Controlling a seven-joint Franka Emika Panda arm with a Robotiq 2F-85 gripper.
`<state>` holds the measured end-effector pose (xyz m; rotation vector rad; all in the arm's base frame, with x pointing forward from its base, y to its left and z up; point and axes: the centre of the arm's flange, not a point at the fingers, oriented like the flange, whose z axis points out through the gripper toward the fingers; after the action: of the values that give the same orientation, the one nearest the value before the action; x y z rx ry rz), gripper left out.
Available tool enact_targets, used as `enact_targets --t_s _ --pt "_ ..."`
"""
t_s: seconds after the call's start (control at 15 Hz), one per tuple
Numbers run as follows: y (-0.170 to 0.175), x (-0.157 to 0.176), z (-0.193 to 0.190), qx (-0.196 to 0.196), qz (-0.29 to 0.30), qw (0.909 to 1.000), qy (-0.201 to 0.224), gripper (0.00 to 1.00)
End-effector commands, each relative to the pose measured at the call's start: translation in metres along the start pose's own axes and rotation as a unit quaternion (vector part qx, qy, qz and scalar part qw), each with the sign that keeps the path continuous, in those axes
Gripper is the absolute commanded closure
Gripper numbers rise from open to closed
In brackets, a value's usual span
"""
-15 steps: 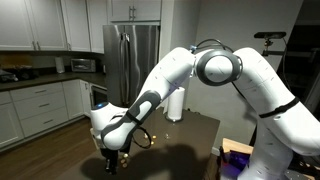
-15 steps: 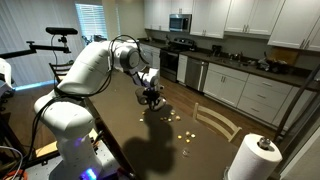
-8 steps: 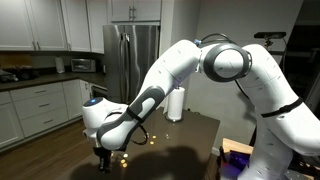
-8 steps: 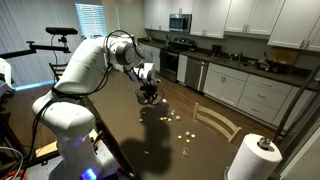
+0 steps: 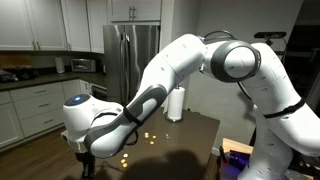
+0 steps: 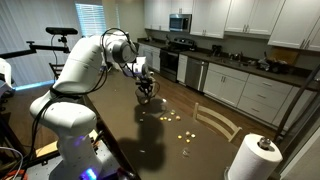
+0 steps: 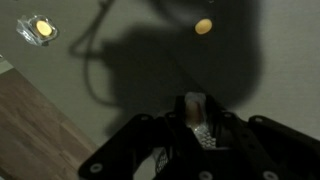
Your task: Put one packet in the basket
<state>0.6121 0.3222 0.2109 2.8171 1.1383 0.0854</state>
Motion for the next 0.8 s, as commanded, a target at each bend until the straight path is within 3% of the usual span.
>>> enact_targets --t_s 0.0,0.27,0.73 --pt "-0.009 0.023 -0.007 -0.009 -0.034 0.9990 0.027 0.91" --pt "-0.016 0.050 -0.006 -0.002 -0.062 0.9971 0.045 0.91" --pt "-0.031 0.109 0.029 0.020 -0.113 0.9923 0.047 0.91"
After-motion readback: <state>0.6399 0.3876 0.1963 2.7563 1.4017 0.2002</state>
